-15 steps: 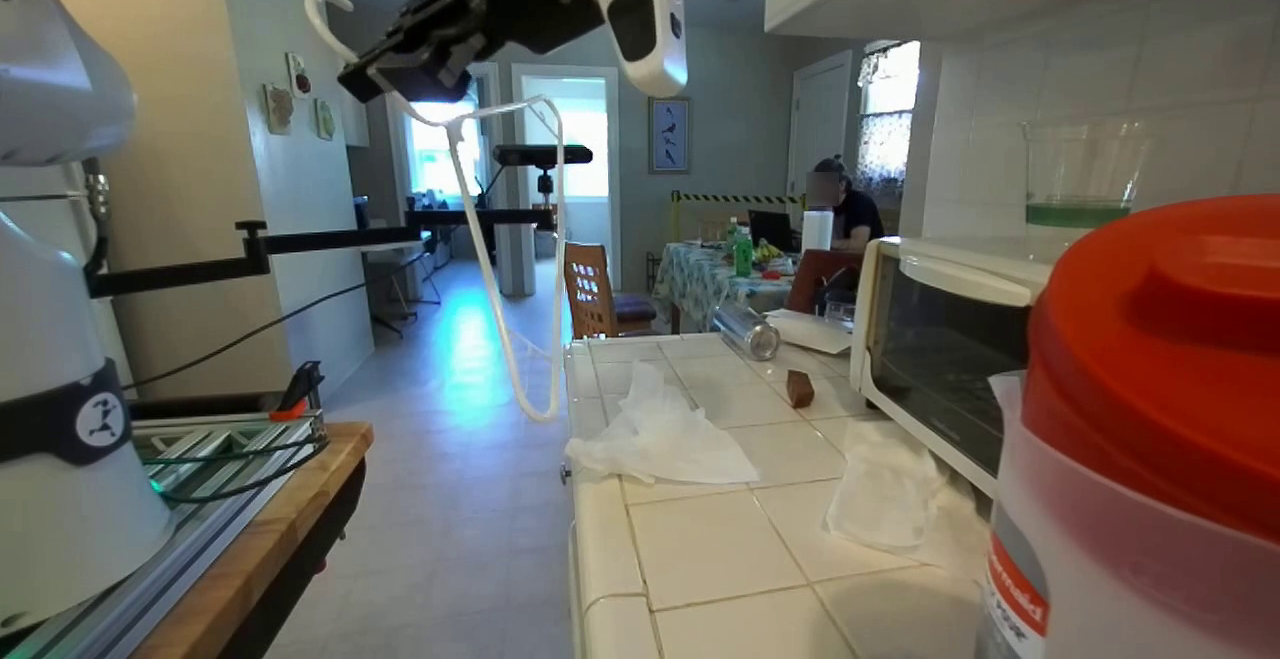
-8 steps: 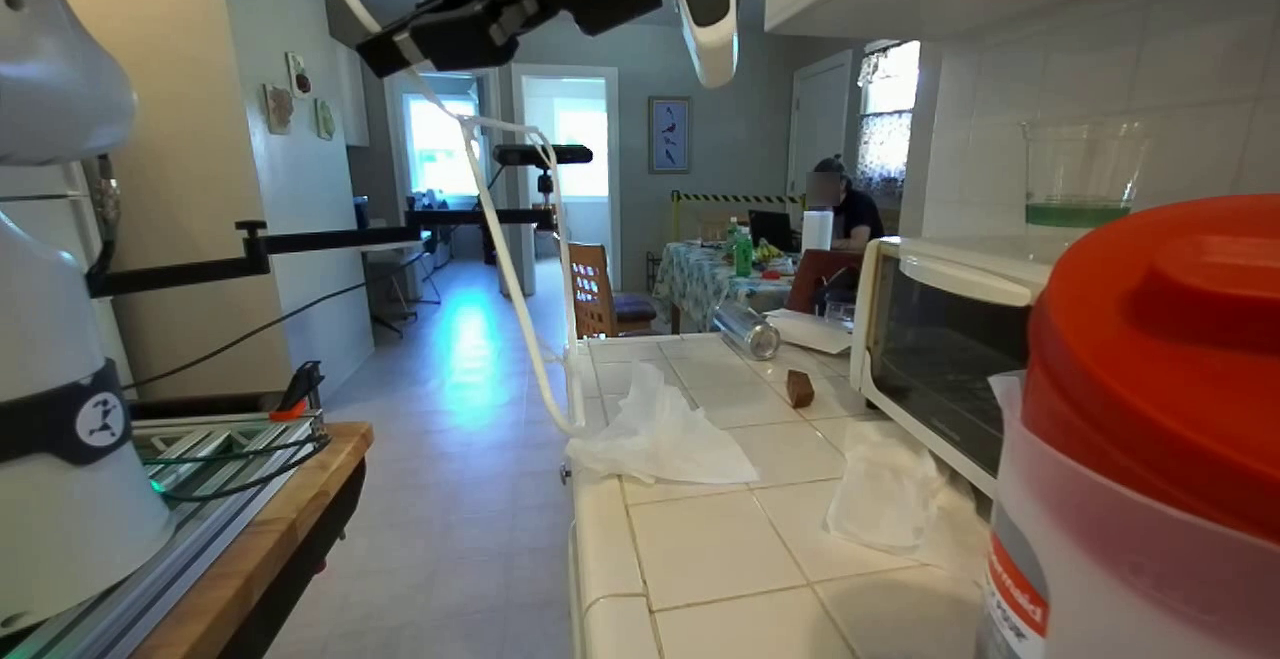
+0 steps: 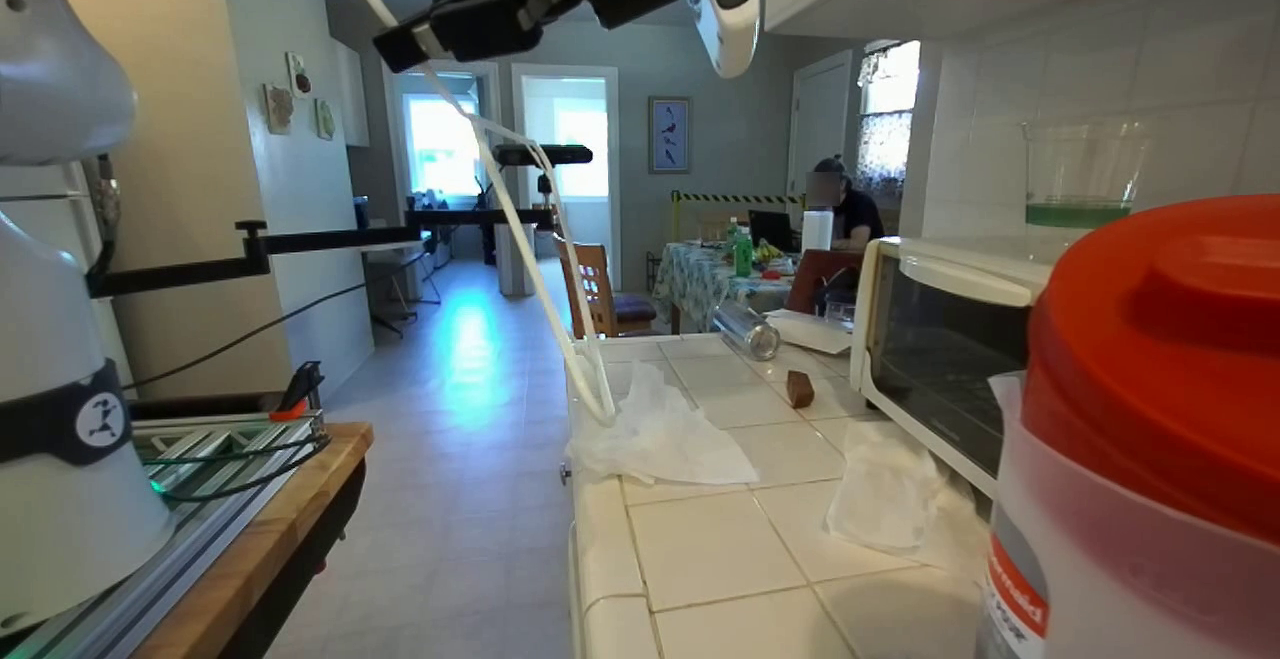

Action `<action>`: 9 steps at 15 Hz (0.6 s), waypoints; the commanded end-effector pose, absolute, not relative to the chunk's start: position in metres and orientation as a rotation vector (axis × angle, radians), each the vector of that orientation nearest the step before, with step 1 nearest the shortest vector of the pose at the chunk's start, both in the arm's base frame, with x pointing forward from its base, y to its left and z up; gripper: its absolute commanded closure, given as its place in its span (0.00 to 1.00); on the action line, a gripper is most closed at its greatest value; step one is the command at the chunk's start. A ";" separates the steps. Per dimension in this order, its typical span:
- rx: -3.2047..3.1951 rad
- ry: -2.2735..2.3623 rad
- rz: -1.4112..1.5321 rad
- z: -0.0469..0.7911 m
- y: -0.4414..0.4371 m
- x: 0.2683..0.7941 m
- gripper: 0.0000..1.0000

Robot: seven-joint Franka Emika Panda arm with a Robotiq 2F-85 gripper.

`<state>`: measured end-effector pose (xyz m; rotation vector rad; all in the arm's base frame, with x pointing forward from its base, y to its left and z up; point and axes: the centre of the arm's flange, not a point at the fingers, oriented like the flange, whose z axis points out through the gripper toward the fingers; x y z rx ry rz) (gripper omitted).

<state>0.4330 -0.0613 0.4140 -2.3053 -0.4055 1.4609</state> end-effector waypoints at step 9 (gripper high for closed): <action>-2.444 -0.531 1.301 0.425 -0.025 0.432 0.98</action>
